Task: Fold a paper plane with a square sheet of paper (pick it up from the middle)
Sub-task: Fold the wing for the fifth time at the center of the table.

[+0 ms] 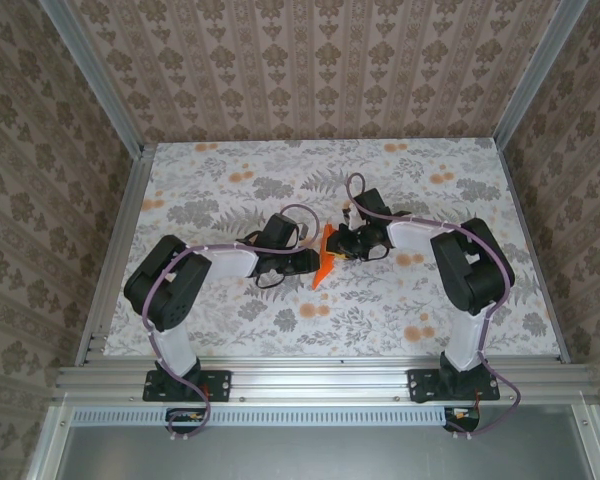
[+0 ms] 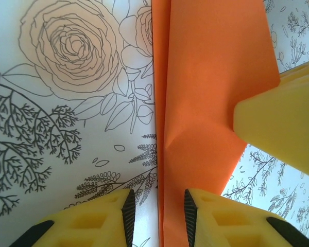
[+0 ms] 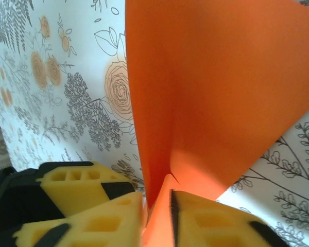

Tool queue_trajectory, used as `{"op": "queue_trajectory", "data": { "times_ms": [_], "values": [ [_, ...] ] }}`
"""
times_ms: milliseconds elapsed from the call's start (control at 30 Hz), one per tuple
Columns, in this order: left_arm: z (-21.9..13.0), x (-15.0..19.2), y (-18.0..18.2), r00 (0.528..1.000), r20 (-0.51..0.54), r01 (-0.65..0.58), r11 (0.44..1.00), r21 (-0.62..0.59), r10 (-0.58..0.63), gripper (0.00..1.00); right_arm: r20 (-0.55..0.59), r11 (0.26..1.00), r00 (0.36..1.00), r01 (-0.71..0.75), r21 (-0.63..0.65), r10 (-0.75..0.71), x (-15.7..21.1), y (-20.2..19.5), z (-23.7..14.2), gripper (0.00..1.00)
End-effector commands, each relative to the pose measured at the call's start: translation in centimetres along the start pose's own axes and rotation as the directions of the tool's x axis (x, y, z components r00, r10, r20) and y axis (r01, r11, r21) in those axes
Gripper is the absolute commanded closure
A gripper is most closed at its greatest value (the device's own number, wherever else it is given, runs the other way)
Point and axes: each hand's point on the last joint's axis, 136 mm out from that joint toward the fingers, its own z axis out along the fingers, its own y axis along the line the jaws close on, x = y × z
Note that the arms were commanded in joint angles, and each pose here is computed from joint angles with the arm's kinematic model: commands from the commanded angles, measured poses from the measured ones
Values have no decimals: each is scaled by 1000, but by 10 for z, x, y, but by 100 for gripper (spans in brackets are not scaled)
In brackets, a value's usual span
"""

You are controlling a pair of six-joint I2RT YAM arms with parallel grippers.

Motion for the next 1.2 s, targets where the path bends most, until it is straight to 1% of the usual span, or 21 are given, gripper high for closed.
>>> {"op": "queue_trajectory", "data": {
  "times_ms": [0,100,200,333,400,500,667,933,1033,1167],
  "values": [
    [-12,-7,0,998,52,-18,1000,-9,18,64,2,999,1000,16,-48,-16,-8,14,5,86],
    [-23,-6,-5,994,102,-41,999,-2,41,58,6,998,1000,9,-63,-8,-10,16,7,90],
    [-28,-2,-9,989,132,-68,998,-1,67,54,7,998,1000,0,-70,0,-11,17,8,91],
    [-27,7,-15,984,145,-101,995,8,99,54,6,998,1000,-9,-67,9,-11,16,9,92],
    [-25,11,-15,983,137,-119,993,-14,120,54,7,998,1000,-9,-66,9,-12,15,10,92],
    [-21,19,-11,983,116,-138,988,-63,145,57,6,998,1000,-10,-65,10,-13,15,11,92],
    [-15,28,-2,980,95,-159,978,-139,173,65,7,998,1000,-8,-66,8,-17,17,13,92],
    [-10,31,9,975,84,-179,955,-238,204,79,5,998,1000,-7,-67,7,-19,17,14,92],
    [-9,33,10,973,76,-192,945,-264,218,83,3,998,1000,-9,-64,9,-18,17,15,92],
    [-10,33,12,967,75,-211,926,-313,245,89,4,998,1000,-13,-59,13,-20,14,16,92]
  ]
}}
